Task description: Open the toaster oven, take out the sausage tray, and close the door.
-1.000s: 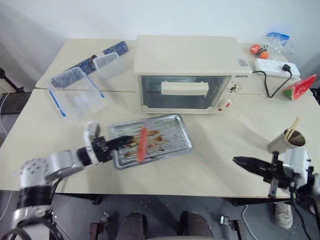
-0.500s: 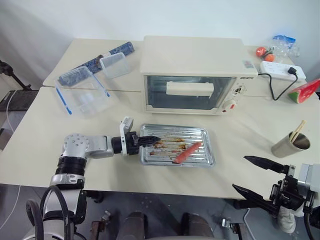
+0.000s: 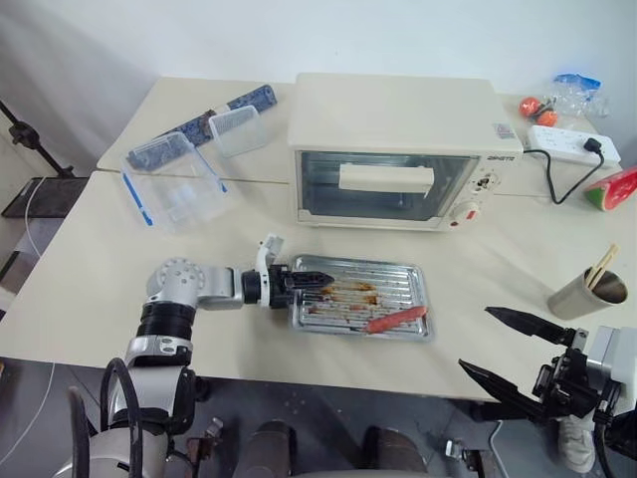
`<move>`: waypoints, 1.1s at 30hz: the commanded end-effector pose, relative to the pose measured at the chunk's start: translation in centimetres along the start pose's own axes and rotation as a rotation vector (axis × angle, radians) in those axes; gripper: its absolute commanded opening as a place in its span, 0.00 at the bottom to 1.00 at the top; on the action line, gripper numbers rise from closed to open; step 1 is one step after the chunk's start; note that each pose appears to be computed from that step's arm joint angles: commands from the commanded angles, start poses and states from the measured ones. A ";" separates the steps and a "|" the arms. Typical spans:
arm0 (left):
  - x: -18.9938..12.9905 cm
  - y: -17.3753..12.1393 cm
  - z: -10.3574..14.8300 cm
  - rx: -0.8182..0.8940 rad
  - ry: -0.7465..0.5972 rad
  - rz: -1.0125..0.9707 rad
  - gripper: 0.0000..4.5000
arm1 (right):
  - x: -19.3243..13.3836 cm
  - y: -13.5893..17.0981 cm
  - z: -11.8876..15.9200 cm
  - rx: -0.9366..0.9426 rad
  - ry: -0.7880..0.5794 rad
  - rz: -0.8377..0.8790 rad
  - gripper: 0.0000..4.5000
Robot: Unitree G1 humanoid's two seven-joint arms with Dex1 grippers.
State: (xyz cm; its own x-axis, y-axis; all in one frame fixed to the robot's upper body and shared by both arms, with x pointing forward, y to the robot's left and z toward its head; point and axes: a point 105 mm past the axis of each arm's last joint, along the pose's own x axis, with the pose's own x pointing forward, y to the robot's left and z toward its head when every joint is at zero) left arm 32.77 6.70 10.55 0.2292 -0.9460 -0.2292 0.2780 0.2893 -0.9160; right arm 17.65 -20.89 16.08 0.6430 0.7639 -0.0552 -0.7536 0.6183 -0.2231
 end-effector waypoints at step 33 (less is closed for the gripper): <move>-24.5 0.6 -2.5 1.405 -0.178 0.395 1.00 | -1.7 -4.1 -0.6 -0.053 -0.107 0.166 1.00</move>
State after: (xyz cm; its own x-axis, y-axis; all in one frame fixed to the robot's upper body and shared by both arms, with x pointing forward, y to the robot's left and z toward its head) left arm 25.30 28.80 14.19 0.5602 -0.7908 -0.2465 0.8255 0.5083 0.2453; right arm 20.12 -24.51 15.31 0.4873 0.8724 -0.0374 -0.8555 0.4684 -0.2209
